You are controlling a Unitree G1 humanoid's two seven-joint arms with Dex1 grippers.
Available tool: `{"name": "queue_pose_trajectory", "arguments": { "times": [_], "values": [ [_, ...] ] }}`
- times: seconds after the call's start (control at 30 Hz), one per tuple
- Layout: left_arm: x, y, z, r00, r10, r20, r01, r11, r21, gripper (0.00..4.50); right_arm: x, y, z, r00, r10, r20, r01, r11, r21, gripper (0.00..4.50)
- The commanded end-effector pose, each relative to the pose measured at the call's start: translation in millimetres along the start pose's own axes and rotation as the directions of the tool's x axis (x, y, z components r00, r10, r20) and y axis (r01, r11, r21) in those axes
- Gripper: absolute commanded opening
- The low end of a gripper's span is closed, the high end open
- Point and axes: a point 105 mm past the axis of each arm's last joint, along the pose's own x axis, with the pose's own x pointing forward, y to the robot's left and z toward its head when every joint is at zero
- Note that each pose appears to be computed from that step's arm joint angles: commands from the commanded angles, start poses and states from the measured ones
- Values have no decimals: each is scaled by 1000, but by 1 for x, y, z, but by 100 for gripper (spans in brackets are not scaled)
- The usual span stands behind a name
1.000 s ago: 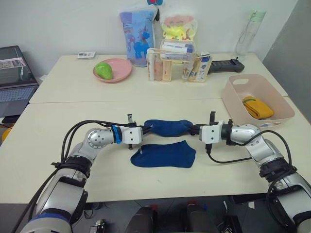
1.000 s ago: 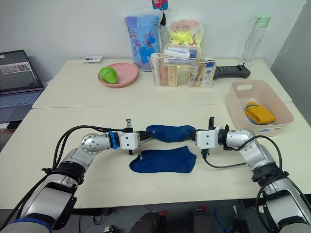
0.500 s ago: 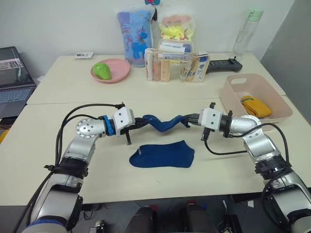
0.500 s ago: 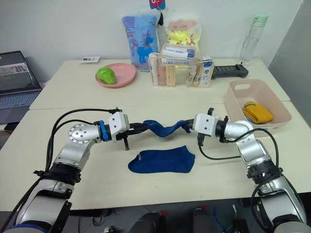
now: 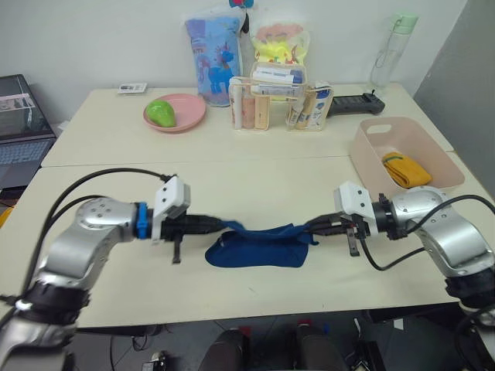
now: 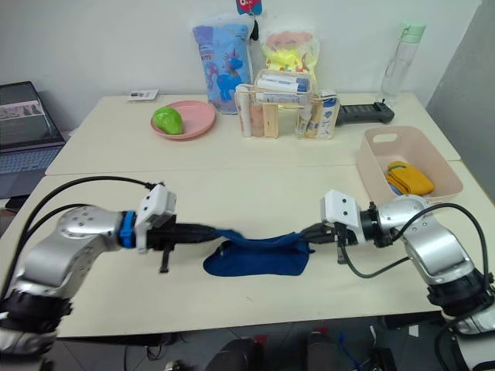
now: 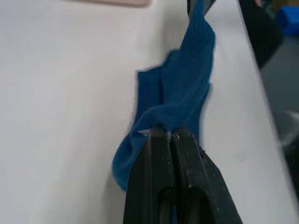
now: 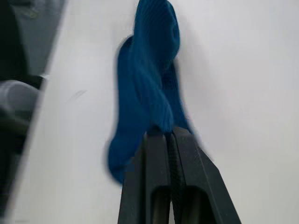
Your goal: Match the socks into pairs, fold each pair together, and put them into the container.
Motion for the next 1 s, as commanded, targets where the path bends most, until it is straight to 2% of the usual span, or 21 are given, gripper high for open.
{"name": "queue_pose_trajectory", "arguments": {
  "times": [0.03, 0.2, 0.3, 0.37, 0.47, 0.57, 0.63, 0.83, 1.0],
  "values": [
    [0, -28, 0, 996, -89, -5, 88, 991, -104, 4, 3, 25, 13, 994, 95, 46, -99, 990, 101, 0],
    [9, -40, -17, 996, -89, -21, 80, 962, -261, 4, 9, 47, 6, 983, 172, 58, -182, 950, 253, 0],
    [11, -38, -31, 996, -66, -66, 46, 963, -267, 4, 13, 49, 1, 986, 160, 52, -169, 943, 286, 0],
    [11, -32, -39, 995, -28, -97, 4, 971, -237, 4, 17, 43, -5, 993, 115, 38, -121, 944, 308, 0],
    [13, -23, -38, 997, 8, -82, -28, 971, -239, 4, 19, 35, -12, 997, 74, -3, -70, 952, 298, 0],
    [11, -6, -41, 990, 68, -124, -92, 976, -199, 4, 17, 9, -26, 995, -38, -93, 64, 956, 288, 0],
    [11, -2, -42, 987, 82, -136, -108, 975, -193, 4, 16, -3, -28, 991, -82, -109, 110, 951, 290, 0],
    [16, 12, -31, 987, 115, -110, -132, 977, -165, 4, 20, -14, -26, 989, -95, -114, 123, 953, 276, 0],
    [19, 22, -29, 979, 134, -153, -151, 983, -105, 4, 23, -23, -31, 986, -114, -125, 145, 950, 277, 0]
  ]
}}
